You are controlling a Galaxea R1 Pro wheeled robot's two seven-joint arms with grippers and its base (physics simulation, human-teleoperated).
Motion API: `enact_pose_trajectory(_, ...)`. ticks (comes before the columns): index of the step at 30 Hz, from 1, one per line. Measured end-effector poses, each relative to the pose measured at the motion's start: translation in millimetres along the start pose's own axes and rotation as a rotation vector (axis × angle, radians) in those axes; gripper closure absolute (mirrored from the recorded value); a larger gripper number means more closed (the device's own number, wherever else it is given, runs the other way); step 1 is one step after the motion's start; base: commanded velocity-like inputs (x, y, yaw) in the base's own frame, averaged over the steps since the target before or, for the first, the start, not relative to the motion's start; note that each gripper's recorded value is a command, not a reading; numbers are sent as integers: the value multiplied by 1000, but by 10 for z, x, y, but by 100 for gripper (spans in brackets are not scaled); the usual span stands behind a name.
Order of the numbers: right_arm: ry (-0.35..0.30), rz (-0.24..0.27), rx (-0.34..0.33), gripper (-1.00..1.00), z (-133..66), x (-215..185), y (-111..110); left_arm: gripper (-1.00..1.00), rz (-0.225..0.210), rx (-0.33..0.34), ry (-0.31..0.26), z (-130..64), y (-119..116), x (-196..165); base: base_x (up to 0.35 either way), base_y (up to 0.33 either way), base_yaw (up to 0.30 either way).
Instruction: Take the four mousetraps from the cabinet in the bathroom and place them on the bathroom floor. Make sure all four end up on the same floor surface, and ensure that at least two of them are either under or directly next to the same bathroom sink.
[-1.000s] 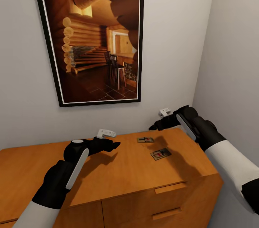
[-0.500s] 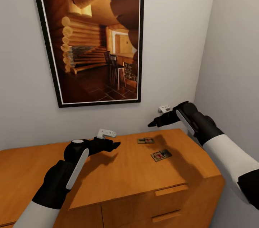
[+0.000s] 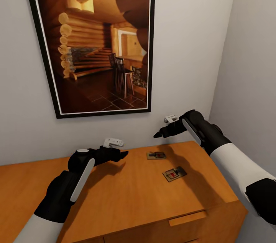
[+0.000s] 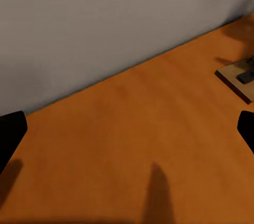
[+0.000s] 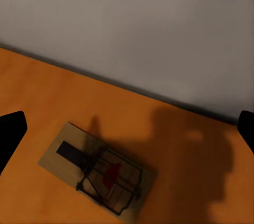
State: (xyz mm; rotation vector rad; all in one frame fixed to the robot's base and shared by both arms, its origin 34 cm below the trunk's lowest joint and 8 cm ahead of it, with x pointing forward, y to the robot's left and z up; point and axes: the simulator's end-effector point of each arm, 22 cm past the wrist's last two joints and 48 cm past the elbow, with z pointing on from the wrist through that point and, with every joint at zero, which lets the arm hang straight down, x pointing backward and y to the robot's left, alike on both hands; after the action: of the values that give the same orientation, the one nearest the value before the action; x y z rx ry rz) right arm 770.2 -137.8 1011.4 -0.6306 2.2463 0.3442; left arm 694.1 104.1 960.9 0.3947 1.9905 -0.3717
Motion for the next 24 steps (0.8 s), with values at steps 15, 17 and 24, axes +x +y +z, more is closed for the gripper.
enact_pose_trajectory(15, 2, 0, -7, -100, 18, 0, 37, -100, 2, -7, 1, 0, 16, 3, 5, 0, 0)
enact_pose_trajectory(17, 3, 2, -10, -100, 23, 3, 44, -100, 2, -8, 1, 0, 19, 3, 0, 0, 0)
enact_pose_trajectory(24, 30, 17, -47, -100, 171, 50, 239, -100, 2, -11, 1, 0, 24, 3, 0, 0, 0)
